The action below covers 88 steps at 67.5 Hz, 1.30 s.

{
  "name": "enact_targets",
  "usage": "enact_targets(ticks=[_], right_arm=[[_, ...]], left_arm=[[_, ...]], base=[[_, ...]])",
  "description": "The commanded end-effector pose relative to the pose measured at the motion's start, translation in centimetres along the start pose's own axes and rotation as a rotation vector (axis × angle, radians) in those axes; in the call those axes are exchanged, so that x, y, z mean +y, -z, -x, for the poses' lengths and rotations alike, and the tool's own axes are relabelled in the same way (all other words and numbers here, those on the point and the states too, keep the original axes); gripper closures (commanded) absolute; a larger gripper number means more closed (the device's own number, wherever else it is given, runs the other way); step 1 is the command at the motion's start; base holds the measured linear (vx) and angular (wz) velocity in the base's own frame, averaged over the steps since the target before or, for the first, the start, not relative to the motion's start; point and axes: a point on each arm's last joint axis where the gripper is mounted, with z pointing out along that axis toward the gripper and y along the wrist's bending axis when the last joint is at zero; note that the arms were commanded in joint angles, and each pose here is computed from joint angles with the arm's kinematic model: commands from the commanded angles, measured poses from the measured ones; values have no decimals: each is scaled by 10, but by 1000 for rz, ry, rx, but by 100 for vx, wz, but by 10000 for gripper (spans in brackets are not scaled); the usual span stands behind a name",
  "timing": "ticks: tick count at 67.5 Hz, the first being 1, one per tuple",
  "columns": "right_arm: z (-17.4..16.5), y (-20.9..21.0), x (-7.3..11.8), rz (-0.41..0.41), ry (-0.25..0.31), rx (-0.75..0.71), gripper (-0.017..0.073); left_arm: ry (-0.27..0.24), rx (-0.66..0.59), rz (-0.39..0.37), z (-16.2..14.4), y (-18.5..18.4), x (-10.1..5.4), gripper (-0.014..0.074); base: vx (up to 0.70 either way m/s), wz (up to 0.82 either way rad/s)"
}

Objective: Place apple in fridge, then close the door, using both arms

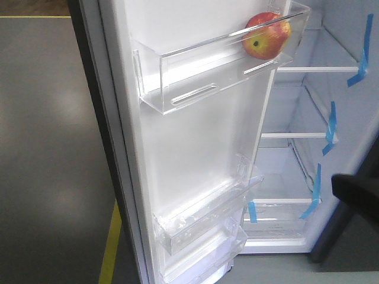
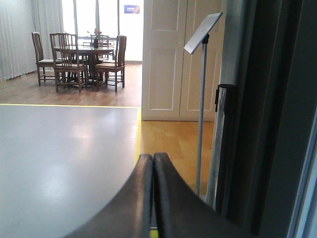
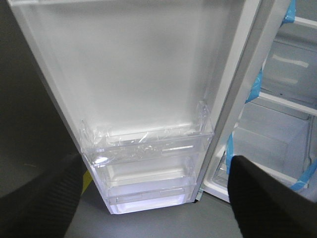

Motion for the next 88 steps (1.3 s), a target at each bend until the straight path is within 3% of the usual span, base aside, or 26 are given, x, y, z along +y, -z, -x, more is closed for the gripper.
enact_targets(ticks=[1, 37, 45, 65, 80, 88], right_arm=[[-7, 8, -1, -1, -1, -86, -22], [-73, 30, -2, -1, -26, 23, -22], [-85, 47, 2, 52, -42, -4, -22], [-115, 74, 12, 178, 62, 34, -22], [-120, 79, 13, 189, 65, 17, -22], [-123, 79, 13, 188, 68, 51, -22]], left_arm=[[15, -67, 3, 0, 1, 1, 599], [15, -67, 3, 0, 1, 1, 599], [15, -67, 3, 0, 1, 1, 599], [15, -83, 3, 1, 1, 1, 599], [29, -82, 2, 1, 1, 1, 599], [78, -82, 0, 1, 1, 1, 599]], base=[[0, 0], [0, 0], [0, 0], [0, 0], [0, 0], [0, 0]])
